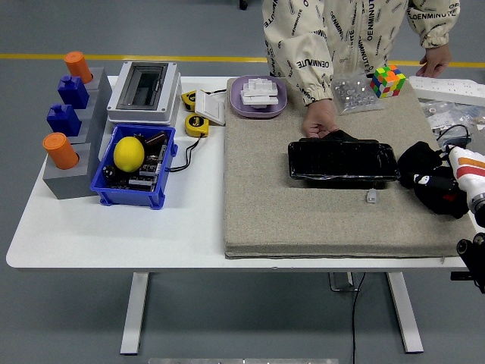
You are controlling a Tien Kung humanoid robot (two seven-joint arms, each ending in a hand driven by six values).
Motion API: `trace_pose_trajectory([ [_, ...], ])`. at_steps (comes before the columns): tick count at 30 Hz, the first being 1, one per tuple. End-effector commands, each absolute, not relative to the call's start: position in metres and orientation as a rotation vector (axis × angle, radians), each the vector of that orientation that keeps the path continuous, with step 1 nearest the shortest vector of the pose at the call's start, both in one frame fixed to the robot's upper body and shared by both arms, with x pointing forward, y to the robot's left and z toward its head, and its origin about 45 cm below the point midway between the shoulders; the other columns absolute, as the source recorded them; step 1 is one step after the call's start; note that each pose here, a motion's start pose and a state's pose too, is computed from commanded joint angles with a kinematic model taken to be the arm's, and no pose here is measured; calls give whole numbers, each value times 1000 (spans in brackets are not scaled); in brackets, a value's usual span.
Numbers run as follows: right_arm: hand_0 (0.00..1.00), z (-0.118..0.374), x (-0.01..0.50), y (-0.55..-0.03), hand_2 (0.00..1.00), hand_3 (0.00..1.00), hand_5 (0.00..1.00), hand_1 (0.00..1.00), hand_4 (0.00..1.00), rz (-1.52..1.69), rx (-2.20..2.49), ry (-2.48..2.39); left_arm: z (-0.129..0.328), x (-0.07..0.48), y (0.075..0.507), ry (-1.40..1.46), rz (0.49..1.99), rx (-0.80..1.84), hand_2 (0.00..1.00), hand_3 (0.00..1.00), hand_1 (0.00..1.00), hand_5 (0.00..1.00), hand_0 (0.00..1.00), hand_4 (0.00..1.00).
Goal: Pick the rag up,wipe the panel,place it on the desk
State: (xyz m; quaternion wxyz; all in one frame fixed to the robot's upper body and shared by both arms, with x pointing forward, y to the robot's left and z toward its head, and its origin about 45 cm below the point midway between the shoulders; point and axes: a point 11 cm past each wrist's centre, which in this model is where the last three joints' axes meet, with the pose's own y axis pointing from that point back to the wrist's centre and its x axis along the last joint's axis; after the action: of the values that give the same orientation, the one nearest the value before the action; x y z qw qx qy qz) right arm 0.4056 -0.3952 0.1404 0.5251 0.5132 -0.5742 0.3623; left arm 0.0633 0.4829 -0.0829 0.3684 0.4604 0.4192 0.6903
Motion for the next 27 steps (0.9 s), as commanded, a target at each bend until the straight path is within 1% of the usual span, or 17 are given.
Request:
trace_pose_trajectory([
  [5,586,137,405,-397,643,651,641,586,998,863,1224,-1383,-83,65,483,1073,1771,1179,637,561,636,448,604,631],
  [6,556,135,405,-397,631,614,609,569,998,862,1224,-1385,-83,65,483,1073,1771,1180,637,561,636,448,605,632],
  [17,542,125,400,-397,628,599,592,559,998,848,1220,-1410,-82,62,484,1074,1770,1188,637,561,636,448,604,632],
  [18,498,126,401,-396,575,537,540,532,998,851,1219,-1416,-82,62,484,1073,1770,1189,637,561,636,448,603,631],
  [23,498,125,401,-393,575,537,540,532,998,859,1206,-1442,-82,63,484,1071,1768,1189,637,561,636,448,603,631],
  [24,433,125,401,-393,513,502,432,483,988,862,1201,-1445,-82,63,484,1071,1768,1189,637,561,637,448,605,631],
  [27,433,124,400,-393,513,502,432,483,988,870,1189,-1450,-83,62,484,1073,1766,1192,637,561,637,448,605,631],
])
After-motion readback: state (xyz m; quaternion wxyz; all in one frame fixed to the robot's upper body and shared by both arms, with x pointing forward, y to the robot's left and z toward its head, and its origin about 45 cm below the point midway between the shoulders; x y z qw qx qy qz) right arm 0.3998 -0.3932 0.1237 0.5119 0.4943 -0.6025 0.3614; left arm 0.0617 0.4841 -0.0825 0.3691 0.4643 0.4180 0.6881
